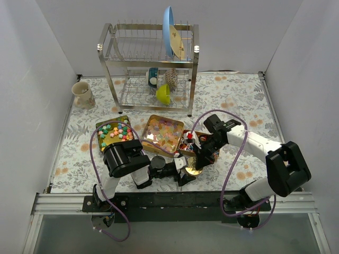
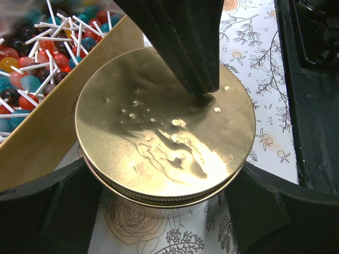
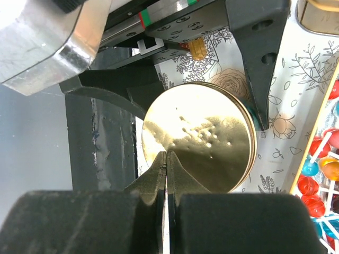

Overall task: Pack the candies
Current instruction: Screw the bottle lid onto the packing bottle.

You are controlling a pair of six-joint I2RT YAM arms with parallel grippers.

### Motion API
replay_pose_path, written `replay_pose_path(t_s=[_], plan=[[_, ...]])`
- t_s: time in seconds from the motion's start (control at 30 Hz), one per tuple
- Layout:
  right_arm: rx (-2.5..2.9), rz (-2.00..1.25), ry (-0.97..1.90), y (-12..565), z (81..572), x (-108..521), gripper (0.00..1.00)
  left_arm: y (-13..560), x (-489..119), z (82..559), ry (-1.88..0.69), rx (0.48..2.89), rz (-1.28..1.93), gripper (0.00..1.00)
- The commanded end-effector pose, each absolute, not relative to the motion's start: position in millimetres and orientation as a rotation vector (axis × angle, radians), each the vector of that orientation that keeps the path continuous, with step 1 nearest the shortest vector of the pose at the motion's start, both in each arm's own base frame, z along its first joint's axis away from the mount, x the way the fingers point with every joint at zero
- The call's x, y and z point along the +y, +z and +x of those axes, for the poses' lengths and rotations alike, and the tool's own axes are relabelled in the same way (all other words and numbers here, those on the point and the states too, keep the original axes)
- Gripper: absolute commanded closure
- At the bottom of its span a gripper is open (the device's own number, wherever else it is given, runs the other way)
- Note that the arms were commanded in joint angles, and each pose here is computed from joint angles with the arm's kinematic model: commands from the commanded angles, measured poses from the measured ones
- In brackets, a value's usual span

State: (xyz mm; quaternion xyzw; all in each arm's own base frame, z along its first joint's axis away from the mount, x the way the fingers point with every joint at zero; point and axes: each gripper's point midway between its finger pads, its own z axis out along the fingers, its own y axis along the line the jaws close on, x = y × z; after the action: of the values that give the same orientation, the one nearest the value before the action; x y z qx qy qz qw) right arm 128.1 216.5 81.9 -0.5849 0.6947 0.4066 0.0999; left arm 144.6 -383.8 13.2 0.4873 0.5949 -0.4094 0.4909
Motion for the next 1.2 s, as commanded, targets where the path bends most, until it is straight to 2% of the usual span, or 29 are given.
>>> replay_pose_path(t_s=[0.0, 0.6, 1.17], plan=[[2.194, -1.834, 0.855, 39.4, 148.2, 183.2, 0.99, 36.1, -379.6, 136.4, -1.017, 1.267, 1.124, 1.00], [2.347, -1.788, 0.580, 6.0, 189.7, 153.0, 0.99, 39.7, -375.6, 135.2, -1.004, 1.251, 1.131, 1.00], [2.365, -1.742, 0.413, -0.1, 236.2, 154.6, 0.99, 38.5, -374.5, 142.5, -1.003, 1.282, 1.115, 1.00]])
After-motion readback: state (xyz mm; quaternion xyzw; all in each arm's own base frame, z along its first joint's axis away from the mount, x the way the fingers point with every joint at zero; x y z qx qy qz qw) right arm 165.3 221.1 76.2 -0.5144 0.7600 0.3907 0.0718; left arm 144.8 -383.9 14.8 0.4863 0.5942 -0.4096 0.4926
